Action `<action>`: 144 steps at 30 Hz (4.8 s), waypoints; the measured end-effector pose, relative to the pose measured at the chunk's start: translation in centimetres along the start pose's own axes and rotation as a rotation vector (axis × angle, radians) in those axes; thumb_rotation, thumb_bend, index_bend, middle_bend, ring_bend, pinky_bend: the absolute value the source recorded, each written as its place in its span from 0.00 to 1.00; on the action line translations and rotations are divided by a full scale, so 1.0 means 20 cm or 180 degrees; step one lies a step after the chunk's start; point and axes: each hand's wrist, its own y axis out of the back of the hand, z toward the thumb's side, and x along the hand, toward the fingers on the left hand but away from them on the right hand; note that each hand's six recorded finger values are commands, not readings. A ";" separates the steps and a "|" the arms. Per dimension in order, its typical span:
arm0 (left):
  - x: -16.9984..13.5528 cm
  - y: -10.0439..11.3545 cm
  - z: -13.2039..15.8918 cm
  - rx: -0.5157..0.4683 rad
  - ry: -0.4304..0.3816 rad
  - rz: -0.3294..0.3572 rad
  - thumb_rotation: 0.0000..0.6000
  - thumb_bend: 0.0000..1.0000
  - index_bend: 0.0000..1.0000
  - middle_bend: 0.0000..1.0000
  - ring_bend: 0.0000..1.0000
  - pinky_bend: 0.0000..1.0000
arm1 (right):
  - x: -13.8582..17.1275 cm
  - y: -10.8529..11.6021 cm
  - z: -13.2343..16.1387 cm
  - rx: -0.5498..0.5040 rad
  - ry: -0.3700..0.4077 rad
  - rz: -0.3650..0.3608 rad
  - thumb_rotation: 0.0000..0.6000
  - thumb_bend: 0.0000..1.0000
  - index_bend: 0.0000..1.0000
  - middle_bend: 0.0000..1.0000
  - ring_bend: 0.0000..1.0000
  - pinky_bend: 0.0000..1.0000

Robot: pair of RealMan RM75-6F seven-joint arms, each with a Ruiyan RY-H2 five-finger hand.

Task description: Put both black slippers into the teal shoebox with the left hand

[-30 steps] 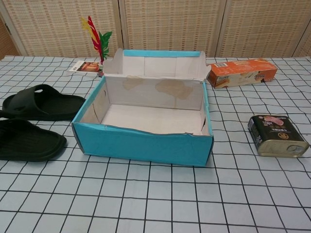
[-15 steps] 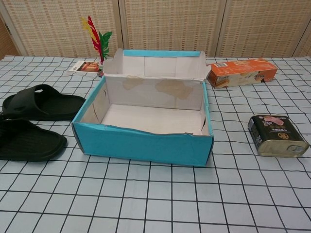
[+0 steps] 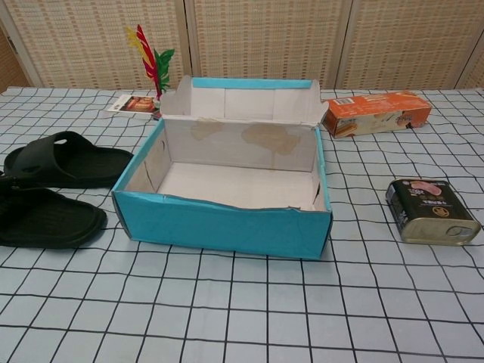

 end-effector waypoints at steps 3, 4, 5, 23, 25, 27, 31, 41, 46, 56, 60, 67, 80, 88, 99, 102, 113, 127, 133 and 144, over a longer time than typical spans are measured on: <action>0.00 0.02 0.00 -0.0012 0.0013 0.0091 1.00 0.50 0.52 0.58 0.53 0.26 | 0.00 0.00 0.00 0.0001 0.0001 0.0006 0.69 0.12 0.00 0.00 0.00 0.01; 0.00 0.02 -0.01 -0.0025 0.0016 0.0113 1.00 0.51 0.53 0.59 0.54 0.28 | 0.00 0.00 0.00 0.0001 0.0001 0.0005 0.69 0.12 0.00 0.00 0.00 0.01; -0.01 0.03 -0.01 -0.0041 0.0018 0.0141 1.00 0.51 0.54 0.60 0.55 0.29 | 0.00 0.00 0.00 0.0002 0.0003 0.0003 0.69 0.12 0.00 0.00 0.00 0.01; -0.16 0.42 -0.04 -0.0092 0.0030 0.0956 1.00 0.55 0.56 0.62 0.57 0.34 | 0.00 -0.01 0.02 0.0001 0.0046 0.0026 0.69 0.12 0.00 0.00 0.00 0.01; -0.17 0.49 -0.03 -0.0098 0.0017 0.1069 1.00 0.55 0.56 0.62 0.57 0.34 | 0.00 -0.01 0.02 0.0002 0.0046 0.0025 0.69 0.12 0.00 0.00 0.00 0.01; -0.17 0.54 -0.02 -0.0095 0.0004 0.1140 1.00 0.55 0.56 0.62 0.57 0.33 | 0.00 -0.01 0.02 0.0000 0.0047 0.0025 0.69 0.12 0.00 0.00 0.00 0.01; -0.14 0.64 0.09 -0.0186 -0.0173 0.1249 1.00 0.55 0.56 0.62 0.56 0.33 | -0.01 -0.01 0.02 -0.0027 0.0057 0.0034 0.69 0.12 0.00 0.00 0.00 0.01; 0.06 0.91 0.81 -0.0818 -0.1165 0.0744 1.00 0.55 0.56 0.62 0.56 0.33 | -0.03 -0.02 0.01 -0.0078 0.0061 0.0113 0.69 0.12 0.00 0.00 0.00 0.01; 0.18 1.01 1.09 -0.0883 -0.1438 0.0474 1.00 0.55 0.56 0.62 0.56 0.33 | -0.04 -0.03 -0.01 -0.0100 0.0047 0.0150 0.69 0.12 0.00 0.00 0.00 0.01; 0.41 0.96 1.37 -0.0810 -0.1479 0.0290 1.00 0.54 0.56 0.62 0.57 0.33 | -0.04 -0.01 -0.05 -0.0136 -0.0024 0.0136 0.69 0.12 0.00 0.00 0.00 0.01; 0.52 0.89 1.35 -0.0764 -0.1318 0.0202 1.00 0.54 0.56 0.63 0.58 0.33 | -0.04 -0.01 -0.06 -0.0136 -0.0046 0.0129 0.69 0.12 0.00 0.00 0.00 0.01; 0.64 0.78 1.31 -0.0717 -0.1085 0.0022 1.00 0.53 0.53 0.62 0.61 0.33 | -0.04 0.00 -0.07 -0.0125 -0.0073 0.0127 0.69 0.12 0.00 0.00 0.00 0.01; 0.71 0.65 1.27 -0.0511 -0.0968 -0.0058 1.00 0.53 0.52 0.63 0.64 0.36 | -0.04 -0.01 -0.06 -0.0113 -0.0067 0.0162 0.69 0.12 0.00 0.00 0.00 0.01; 0.73 0.51 1.28 -0.0167 -0.0939 -0.0072 1.00 0.53 0.52 0.63 0.64 0.36 | -0.04 -0.02 -0.06 -0.0113 -0.0073 0.0189 0.69 0.12 0.00 0.00 0.00 0.01; 0.70 0.51 1.33 -0.0303 -0.1086 0.0025 1.00 0.44 0.00 0.04 0.03 0.17 | -0.04 -0.01 -0.07 -0.0119 -0.0095 0.0171 0.69 0.12 0.00 0.00 0.00 0.01; 0.68 0.52 1.33 -0.0429 -0.1153 -0.0092 1.00 0.43 0.00 0.00 0.00 0.11 | -0.04 -0.01 -0.06 -0.0108 -0.0081 0.0177 0.73 0.12 0.00 0.00 0.00 0.01; 0.61 0.58 1.32 -0.1070 -0.1309 -0.0377 1.00 0.42 0.00 0.00 0.00 0.08 | -0.01 0.02 -0.05 -0.0131 -0.0034 0.0105 0.75 0.13 0.00 0.00 0.00 0.01; 0.51 1.01 0.96 -0.0945 -0.1080 0.0477 1.00 0.42 0.00 0.00 0.00 0.05 | 0.03 0.06 -0.03 -0.0147 0.0030 -0.0012 0.75 0.13 0.00 0.00 0.00 0.01; 0.55 0.89 0.58 -0.0509 -0.0316 0.0320 1.00 0.38 0.00 0.00 0.00 0.02 | 0.03 0.06 -0.02 -0.0142 0.0043 -0.0014 0.75 0.13 0.00 0.00 0.00 0.01; 0.58 0.61 0.10 -0.0355 0.0473 -0.0174 1.00 0.36 0.00 0.00 0.00 0.00 | 0.02 0.03 0.00 -0.0088 0.0006 0.0000 0.75 0.13 0.00 0.00 0.00 0.00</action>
